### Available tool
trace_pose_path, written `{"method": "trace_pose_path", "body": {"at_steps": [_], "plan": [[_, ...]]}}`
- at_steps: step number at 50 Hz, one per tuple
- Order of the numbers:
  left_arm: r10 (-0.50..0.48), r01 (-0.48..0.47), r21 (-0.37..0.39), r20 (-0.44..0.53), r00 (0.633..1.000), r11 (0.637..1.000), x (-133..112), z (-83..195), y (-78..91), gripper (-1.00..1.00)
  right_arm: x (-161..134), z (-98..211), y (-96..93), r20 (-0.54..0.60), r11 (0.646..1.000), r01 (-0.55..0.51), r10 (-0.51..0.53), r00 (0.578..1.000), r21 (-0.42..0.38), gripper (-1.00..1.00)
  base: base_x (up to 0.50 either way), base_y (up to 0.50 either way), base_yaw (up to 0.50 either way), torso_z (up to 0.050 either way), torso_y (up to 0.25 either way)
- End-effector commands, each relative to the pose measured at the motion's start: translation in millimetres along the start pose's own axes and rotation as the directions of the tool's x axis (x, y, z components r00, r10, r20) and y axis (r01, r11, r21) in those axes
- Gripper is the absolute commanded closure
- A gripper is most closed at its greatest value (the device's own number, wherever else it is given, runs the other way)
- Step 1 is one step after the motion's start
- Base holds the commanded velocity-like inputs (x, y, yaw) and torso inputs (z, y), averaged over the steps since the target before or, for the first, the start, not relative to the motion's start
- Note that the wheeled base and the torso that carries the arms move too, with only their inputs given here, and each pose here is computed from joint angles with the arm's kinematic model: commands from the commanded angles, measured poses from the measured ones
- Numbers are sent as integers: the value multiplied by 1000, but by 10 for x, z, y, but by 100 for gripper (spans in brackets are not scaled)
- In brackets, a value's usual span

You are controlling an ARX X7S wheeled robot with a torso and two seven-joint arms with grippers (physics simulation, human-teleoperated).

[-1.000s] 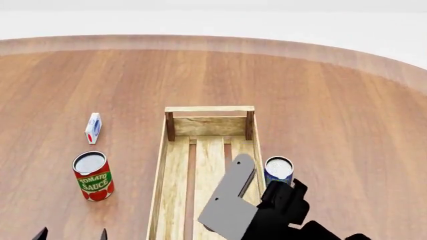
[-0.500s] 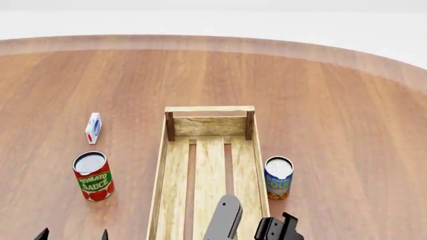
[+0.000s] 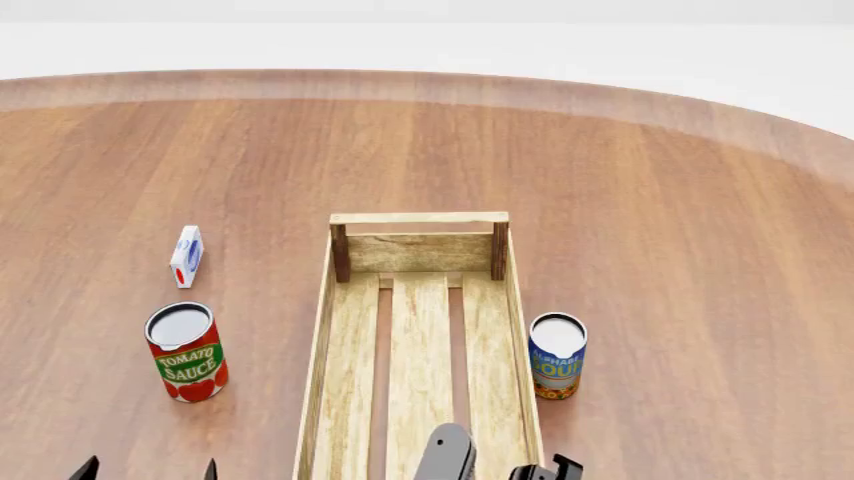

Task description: Pick up the butter and put it in the tray.

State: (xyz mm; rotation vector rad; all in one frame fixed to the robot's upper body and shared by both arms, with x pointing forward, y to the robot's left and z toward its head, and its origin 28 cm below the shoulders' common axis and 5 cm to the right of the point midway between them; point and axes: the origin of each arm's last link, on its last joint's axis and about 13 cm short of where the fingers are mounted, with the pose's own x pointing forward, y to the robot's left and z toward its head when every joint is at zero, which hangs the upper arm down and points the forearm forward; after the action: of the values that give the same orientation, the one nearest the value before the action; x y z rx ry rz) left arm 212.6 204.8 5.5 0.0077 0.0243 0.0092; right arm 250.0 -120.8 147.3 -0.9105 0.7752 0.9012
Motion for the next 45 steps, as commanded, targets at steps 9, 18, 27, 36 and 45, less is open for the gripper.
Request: {"method": "trace_pose_path", "body": {"at_steps": [9,18,27,36,45], "plan": [[-8,8,1,-5,1000,1000,-10,4,-7,-100,216,-133,-34,-22,999,-25,25,999,29,-100,0,0,0,0,0],[-10,10,2,-5,1000,1000,-15,8,-10,-100,297,-193,-33,-31,998,-34,35,999,44,-100,0,0,0,0,0],[-13,13,4,-5,1000,1000,-22,11,-15,-100,423,-250,-30,-36,997,-56,58,998,55,-100,0,0,0,0,0],[-17,17,4,-2,1000,1000,-31,19,-19,-100,558,-326,-21,-37,994,-82,85,996,71,-100,0,0,0,0,0],[-21,21,6,-4,1000,1000,-32,21,-23,-100,719,-398,-14,-39,990,-115,118,992,85,-100,0,0,0,0,0]]}}
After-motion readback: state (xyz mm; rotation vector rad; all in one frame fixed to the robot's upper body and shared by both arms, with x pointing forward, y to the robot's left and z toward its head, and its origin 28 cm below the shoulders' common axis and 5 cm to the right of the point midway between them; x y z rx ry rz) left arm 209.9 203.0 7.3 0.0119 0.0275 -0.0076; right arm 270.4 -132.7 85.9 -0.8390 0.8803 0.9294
